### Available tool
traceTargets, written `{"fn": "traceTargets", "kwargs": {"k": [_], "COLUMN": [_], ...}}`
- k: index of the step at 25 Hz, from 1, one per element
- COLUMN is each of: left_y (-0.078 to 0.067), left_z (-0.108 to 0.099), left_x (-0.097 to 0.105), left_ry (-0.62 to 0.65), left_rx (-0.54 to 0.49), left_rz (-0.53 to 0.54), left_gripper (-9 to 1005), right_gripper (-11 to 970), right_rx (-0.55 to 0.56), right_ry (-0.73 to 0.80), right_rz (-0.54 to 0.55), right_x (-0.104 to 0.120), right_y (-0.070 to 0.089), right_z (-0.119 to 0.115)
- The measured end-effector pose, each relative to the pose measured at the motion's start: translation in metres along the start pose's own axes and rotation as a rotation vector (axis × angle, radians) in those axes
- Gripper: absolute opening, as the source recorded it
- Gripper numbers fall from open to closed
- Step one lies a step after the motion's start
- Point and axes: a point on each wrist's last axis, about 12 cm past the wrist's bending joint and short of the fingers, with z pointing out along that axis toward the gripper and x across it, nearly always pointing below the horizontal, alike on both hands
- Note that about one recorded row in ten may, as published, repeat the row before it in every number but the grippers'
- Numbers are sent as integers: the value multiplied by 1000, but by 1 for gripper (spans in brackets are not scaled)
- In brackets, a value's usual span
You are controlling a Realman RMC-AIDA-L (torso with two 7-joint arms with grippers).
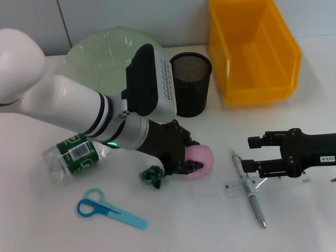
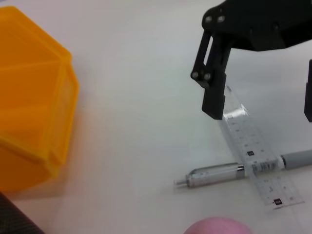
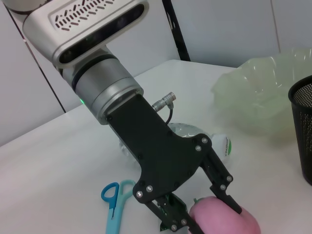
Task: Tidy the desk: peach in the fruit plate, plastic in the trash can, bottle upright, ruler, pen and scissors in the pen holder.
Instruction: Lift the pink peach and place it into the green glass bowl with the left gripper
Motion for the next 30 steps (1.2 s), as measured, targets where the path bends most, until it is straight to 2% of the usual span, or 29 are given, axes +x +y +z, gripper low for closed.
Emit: {"fn": "traceTargets", "kwargs": {"k": [4,6,7,10,12,15,17,18,19,21,22,24,26,30], "left_y": [2,5,5,9,9,15,15,15,16,18,18,20,24,29], "left_z": [-4,-15,-15,-37,-37,-79,-86,-97,-109,-112,-112,-110,-100,-89], "left_x": [0,3,3,16,16,37,41,52,71,89,89,106,114,113], "left_ry": [-27,-71,-71,-150,-150,-376,-419,-492,-608,-704,-704,-776,-799,-778], "left_rx": [-20,-57,-57,-126,-126,-247,-271,-328,-430,-532,-532,-638,-738,-806], "left_rz": [-23,-69,-69,-158,-158,-326,-350,-401,-498,-601,-601,-693,-714,-707], "left_gripper": [432,403,399,386,377,365,356,352,305,289,281,265,252,233], "right_gripper": [756,756,756,756,756,756,756,756,756,756,756,756,756,756], "right_rx": [4,6,8,11,13,16,18,18,19,19,19,19,17,15], "right_ry": [1,1,1,-1,0,-3,-5,-6,-7,-9,-9,-10,-11,-11], "right_rz": [0,0,0,-1,0,4,7,7,7,6,5,4,-1,-5], "right_x": [0,0,1,2,3,3,4,3,3,3,3,3,2,0], "right_y": [-1,-1,-1,-1,0,0,0,-1,-1,-1,-1,-1,-1,-1], "right_z": [0,-1,-1,-2,-2,-3,-3,-3,-3,-3,-3,-3,-2,-1]}}
